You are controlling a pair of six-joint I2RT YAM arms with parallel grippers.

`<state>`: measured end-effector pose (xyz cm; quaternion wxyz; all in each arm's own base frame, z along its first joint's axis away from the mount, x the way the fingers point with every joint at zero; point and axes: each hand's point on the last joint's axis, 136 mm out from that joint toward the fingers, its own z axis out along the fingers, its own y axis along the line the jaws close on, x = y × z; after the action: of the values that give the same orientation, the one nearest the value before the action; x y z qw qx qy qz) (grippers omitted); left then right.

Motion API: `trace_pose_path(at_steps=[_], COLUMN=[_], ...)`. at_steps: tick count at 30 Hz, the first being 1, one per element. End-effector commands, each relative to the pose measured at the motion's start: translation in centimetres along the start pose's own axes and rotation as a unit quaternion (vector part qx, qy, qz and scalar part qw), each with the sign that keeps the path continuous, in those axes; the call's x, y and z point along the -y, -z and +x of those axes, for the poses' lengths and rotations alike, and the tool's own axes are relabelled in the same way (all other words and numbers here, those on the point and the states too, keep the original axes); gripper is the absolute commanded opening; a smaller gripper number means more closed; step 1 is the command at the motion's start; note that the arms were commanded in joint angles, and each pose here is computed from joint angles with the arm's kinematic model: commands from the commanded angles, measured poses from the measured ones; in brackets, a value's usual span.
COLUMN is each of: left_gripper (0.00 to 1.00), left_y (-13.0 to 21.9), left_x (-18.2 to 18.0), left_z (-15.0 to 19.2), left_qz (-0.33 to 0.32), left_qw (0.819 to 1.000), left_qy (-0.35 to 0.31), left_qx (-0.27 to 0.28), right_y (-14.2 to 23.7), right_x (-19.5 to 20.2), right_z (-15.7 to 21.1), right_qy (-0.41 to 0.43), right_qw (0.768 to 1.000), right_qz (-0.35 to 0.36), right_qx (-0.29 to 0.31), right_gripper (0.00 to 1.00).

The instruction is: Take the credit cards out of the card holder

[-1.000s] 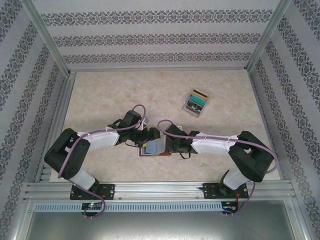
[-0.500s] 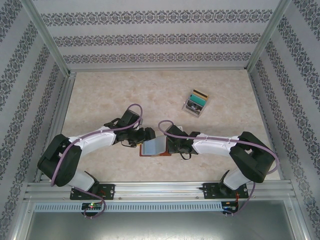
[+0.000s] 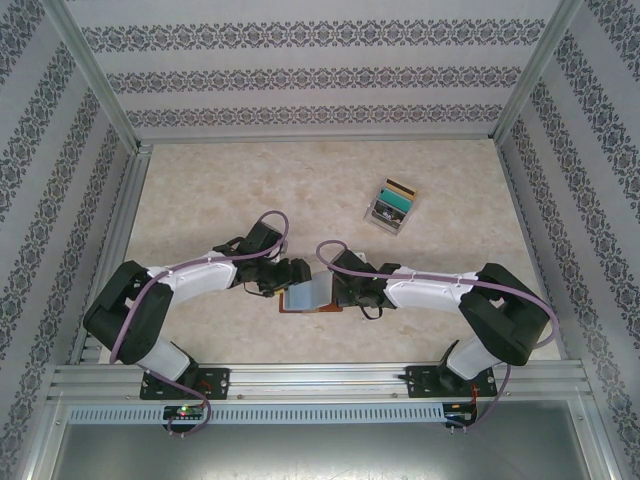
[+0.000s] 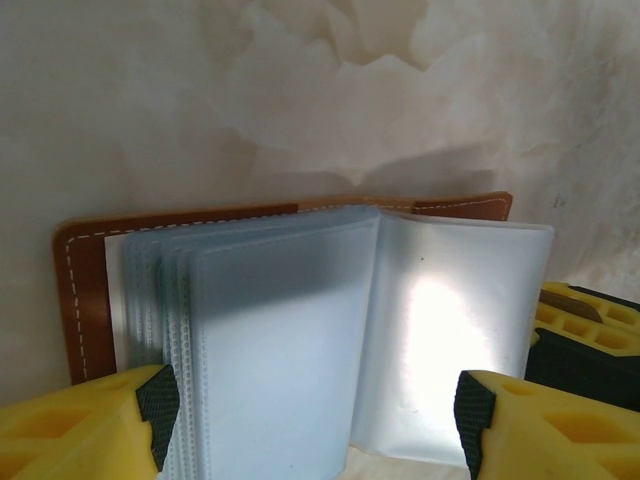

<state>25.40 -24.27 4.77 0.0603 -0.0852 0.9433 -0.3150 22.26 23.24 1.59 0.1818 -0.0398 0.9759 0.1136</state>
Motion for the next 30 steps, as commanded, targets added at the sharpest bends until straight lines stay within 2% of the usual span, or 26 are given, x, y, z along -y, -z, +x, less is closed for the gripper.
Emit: trace_pose_path(at_steps=[1, 11, 14, 17, 21, 27, 29, 30], left_gripper=[0.75, 0.75, 0.81, 0.92, 0.97, 1.00, 1.00, 1.00], left_y=[-0.58, -0.89, -0.88, -0.88, -0.98, -1.21, -1.22, -1.21], left_x=[0.93, 1.48, 1.57, 1.66, 1.58, 1.30, 1.20, 1.15], left_z=[0.28, 0.44, 0.47, 0.49, 0.67, 0.82, 0.81, 0.81], left_qz=[0.020, 0.041, 0.044, 0.047, 0.049, 0.045, 0.043, 0.042], left_qw=[1.000, 0.999, 0.999, 0.999, 0.998, 0.999, 0.999, 0.999], left_qy=[-0.015, -0.016, -0.018, -0.019, -0.020, -0.017, -0.016, -0.015], left_qx=[-0.008, -0.014, -0.014, -0.014, -0.018, -0.022, -0.022, -0.021], right_y=[0.02, -0.12, -0.18, -0.17, -0.14, -0.02, 0.31, 0.55], right_x=[0.67, 0.65, 0.64, 0.63, 0.65, 0.82, 1.07, 1.26], right_z=[0.39, 0.41, 0.46, 0.45, 0.41, 0.42, 0.23, 0.10], right_qy=[-0.010, -0.012, -0.012, -0.012, -0.013, -0.016, -0.017, -0.018], right_qw=[1.000, 1.000, 1.000, 1.000, 1.000, 1.000, 1.000, 1.000], right_qz=[0.007, 0.007, 0.006, 0.006, 0.006, 0.009, 0.014, 0.015], right_qx=[-0.005, -0.005, -0.007, -0.006, -0.005, -0.004, 0.000, 0.003], right_gripper=[0.00, 0.00, 0.00, 0.00, 0.00, 0.10, 0.19, 0.19])
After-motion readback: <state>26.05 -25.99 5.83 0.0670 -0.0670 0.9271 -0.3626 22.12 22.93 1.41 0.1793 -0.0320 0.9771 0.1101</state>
